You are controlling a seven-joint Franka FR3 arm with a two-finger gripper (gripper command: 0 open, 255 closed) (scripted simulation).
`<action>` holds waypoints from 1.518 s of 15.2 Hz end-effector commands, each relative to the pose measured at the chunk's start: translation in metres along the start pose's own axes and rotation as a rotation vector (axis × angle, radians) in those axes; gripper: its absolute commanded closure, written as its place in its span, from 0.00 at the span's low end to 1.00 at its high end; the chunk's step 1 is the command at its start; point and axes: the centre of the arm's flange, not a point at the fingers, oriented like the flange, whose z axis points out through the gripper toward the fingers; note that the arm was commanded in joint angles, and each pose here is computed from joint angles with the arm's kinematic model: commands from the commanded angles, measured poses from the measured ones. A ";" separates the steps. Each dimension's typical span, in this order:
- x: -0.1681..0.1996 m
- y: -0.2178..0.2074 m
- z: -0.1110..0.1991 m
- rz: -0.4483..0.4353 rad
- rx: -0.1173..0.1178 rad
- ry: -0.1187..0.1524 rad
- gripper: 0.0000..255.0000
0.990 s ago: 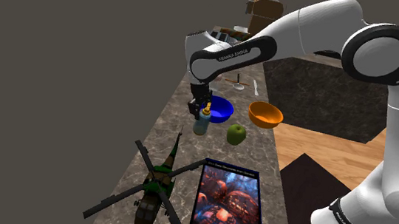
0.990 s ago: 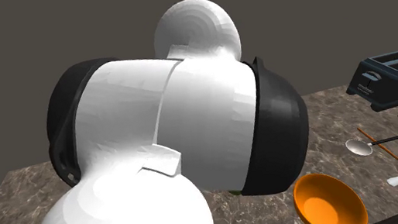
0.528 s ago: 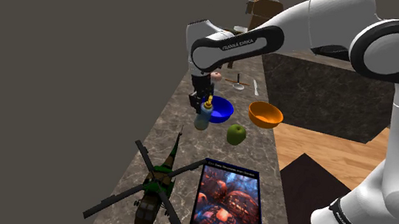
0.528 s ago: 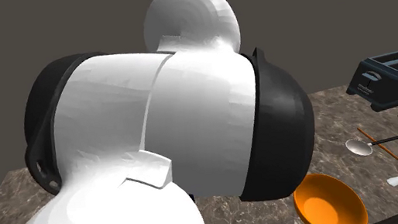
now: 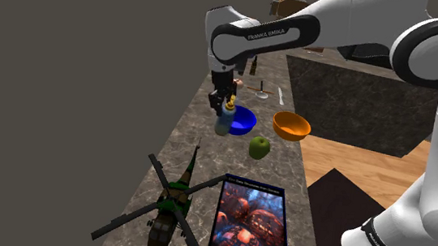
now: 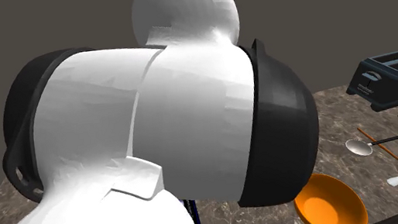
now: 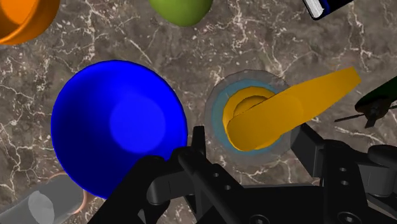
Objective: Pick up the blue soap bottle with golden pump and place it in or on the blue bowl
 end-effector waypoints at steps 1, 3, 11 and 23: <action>-0.004 0.001 -0.010 0.000 0.000 0.000 1.00; -0.006 0.002 -0.020 0.000 0.000 0.000 1.00; -0.016 0.004 -0.062 0.000 0.000 0.000 1.00; 0.005 0.147 -0.079 0.000 0.000 0.000 1.00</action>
